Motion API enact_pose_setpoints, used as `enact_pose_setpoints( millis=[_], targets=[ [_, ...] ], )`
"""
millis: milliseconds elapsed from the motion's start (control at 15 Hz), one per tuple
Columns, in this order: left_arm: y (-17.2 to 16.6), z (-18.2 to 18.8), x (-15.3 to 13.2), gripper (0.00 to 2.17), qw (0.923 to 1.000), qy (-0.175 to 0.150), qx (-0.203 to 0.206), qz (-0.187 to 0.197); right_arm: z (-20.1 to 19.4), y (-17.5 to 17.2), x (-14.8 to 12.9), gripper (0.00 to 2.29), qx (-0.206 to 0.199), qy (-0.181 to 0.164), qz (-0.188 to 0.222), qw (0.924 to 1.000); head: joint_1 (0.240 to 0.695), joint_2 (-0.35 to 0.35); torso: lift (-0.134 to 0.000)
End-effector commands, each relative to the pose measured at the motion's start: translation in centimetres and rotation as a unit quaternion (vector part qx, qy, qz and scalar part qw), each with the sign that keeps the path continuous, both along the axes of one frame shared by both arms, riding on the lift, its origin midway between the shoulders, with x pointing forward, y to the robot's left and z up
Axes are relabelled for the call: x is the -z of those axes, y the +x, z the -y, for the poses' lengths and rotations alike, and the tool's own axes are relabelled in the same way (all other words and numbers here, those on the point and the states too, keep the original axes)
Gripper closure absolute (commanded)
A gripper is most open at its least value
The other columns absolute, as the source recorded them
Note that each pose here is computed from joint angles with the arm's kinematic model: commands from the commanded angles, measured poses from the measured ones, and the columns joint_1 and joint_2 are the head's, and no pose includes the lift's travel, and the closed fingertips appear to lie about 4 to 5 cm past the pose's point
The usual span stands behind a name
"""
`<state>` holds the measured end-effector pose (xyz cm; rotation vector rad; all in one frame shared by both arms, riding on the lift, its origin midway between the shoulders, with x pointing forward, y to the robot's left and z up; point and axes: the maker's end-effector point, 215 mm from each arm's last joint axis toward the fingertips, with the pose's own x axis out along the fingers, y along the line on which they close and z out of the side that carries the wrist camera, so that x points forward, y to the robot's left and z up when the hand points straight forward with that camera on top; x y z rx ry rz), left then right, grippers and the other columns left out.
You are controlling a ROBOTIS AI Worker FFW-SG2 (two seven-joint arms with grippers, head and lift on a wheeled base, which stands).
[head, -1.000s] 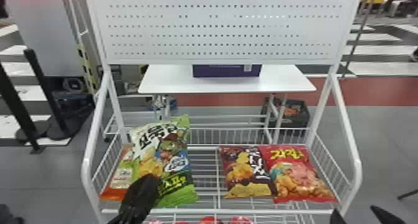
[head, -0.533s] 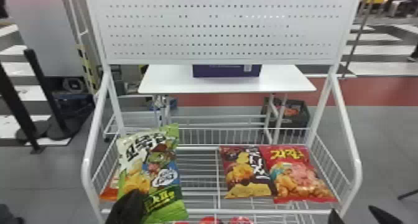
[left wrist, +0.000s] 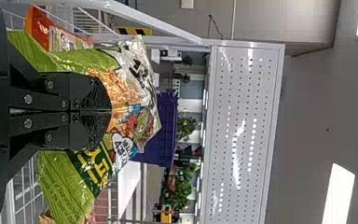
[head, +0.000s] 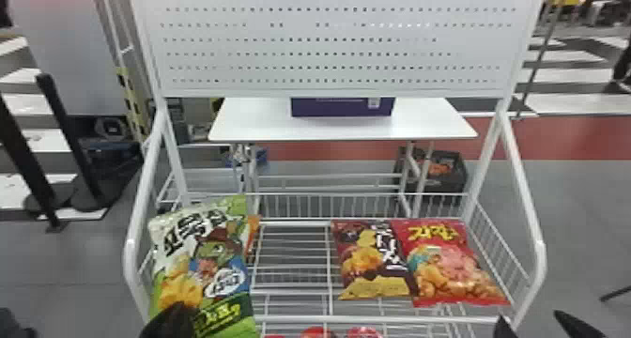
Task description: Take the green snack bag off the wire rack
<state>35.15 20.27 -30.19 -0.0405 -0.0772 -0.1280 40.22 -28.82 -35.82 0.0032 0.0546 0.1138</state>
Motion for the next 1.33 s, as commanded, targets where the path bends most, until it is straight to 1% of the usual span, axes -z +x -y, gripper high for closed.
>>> enact_pose_setpoints(
  millis=[0, 667, 1267],
  targets=[
    [-0.3, -0.6, 0.1, 1.79, 1.0, 0.0, -0.004, 0.003, 0.0, 0.0, 0.1, 0.17, 0.001, 0.0, 0.0, 1.0, 0.499, 0.0, 0.0],
    [0.0, -1.5, 0.8, 1.79, 0.9999, 0.005, -0.011, 0.003, -0.1, 0.0, -0.1, 0.17, 0.0, 0.001, 0.001, 1.0, 0.499, 0.0, 0.0],
    [-0.4, -1.7, 0.7, 1.79, 0.9999, 0.003, -0.013, 0.005, -0.8, -1.2, -0.8, 0.17, -0.007, 0.001, 0.002, 1.0, 0.499, 0.0, 0.0]
  ],
)
